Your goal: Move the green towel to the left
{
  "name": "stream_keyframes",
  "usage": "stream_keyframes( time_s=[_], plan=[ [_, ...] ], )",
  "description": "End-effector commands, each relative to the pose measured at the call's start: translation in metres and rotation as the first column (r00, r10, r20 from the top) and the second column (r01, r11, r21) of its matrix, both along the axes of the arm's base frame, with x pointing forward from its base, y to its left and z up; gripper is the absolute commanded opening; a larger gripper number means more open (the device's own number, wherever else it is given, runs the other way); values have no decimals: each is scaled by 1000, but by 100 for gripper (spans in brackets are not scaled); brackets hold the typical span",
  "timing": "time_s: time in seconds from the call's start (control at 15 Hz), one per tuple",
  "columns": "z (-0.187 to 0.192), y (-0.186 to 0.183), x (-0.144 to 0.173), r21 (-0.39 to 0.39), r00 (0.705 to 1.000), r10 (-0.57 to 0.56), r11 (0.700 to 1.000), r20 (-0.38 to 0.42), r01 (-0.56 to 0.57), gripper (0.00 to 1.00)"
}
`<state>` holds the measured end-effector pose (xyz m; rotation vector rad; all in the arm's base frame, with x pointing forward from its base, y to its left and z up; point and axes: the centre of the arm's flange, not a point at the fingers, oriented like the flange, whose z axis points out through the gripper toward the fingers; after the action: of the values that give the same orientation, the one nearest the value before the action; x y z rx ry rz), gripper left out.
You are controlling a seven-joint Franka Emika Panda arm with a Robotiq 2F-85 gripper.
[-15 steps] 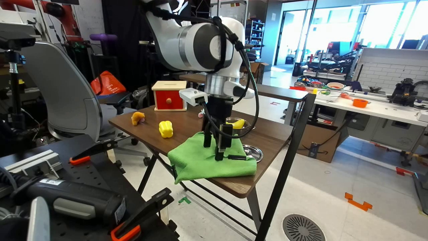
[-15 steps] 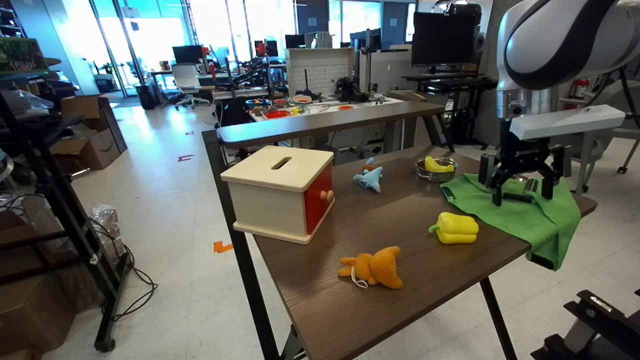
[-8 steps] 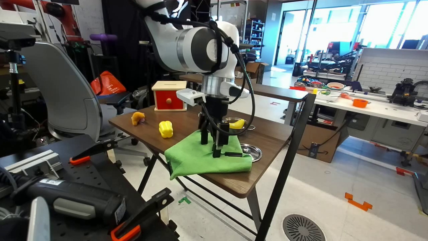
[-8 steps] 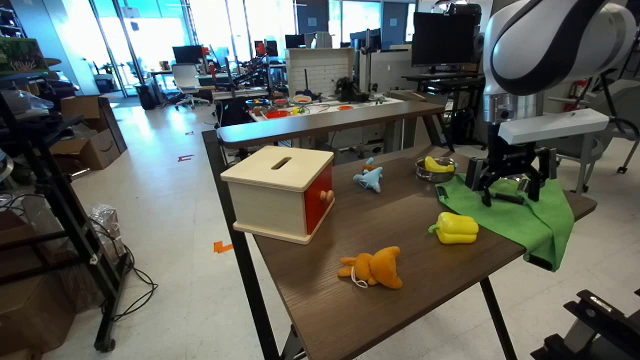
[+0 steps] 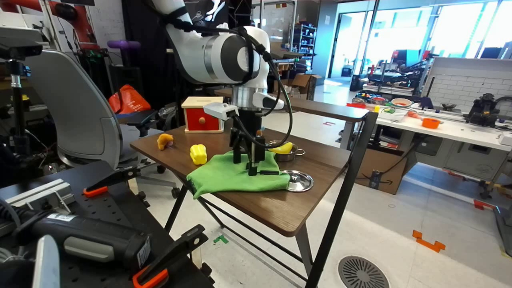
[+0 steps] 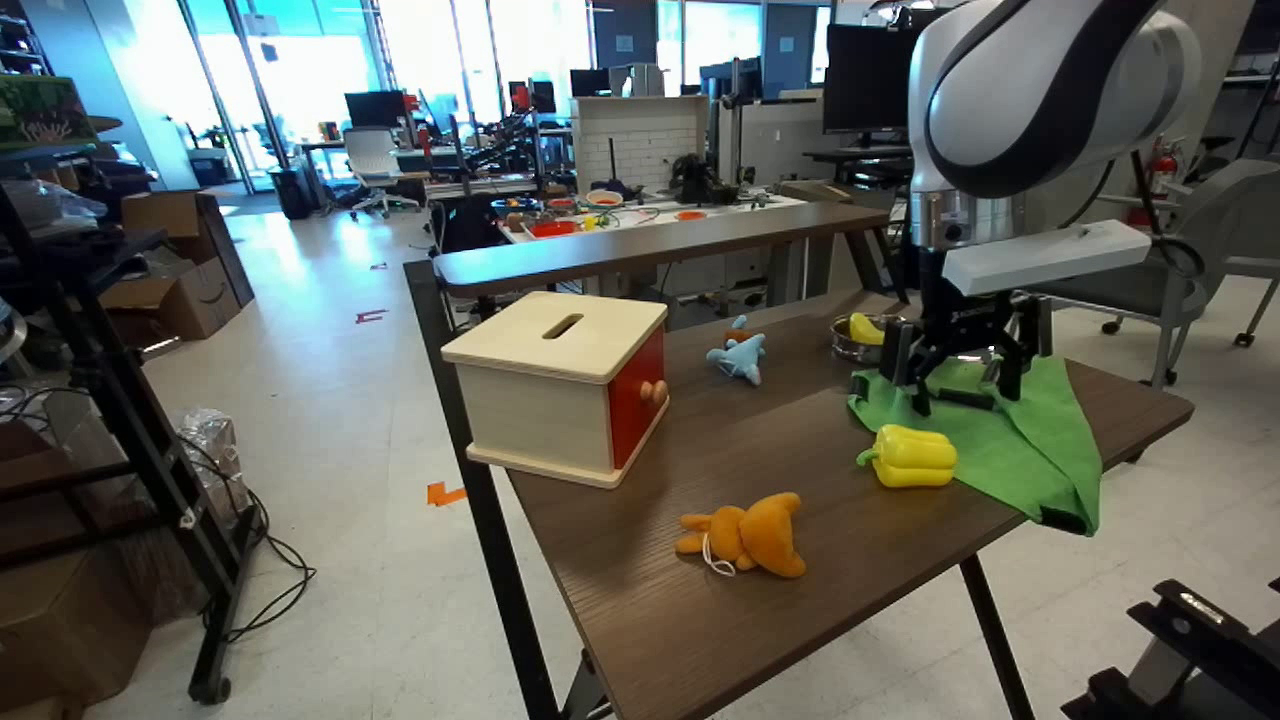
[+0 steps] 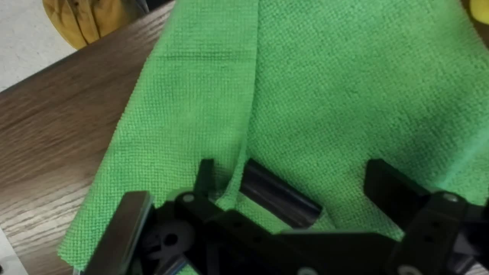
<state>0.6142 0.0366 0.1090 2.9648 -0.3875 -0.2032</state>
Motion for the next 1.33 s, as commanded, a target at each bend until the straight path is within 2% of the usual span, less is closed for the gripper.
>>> stream_keyframes(
  time_s=[0.0,0.4,0.67,0.93,1.2,1.27],
  plan=[
    [-2,12,25,-20,1000,28,999,14,-28,100],
    [1,24,40,-24,998,55,998,42,-54,100],
    [0,20,37,-30,998,58,998,38,-57,100],
    [23,15,18,-27,996,78,997,30,-78,100],
    [68,8,-27,-25,993,110,994,38,-109,100],
    [79,6,-28,-19,993,110,994,48,-109,100]
  ],
)
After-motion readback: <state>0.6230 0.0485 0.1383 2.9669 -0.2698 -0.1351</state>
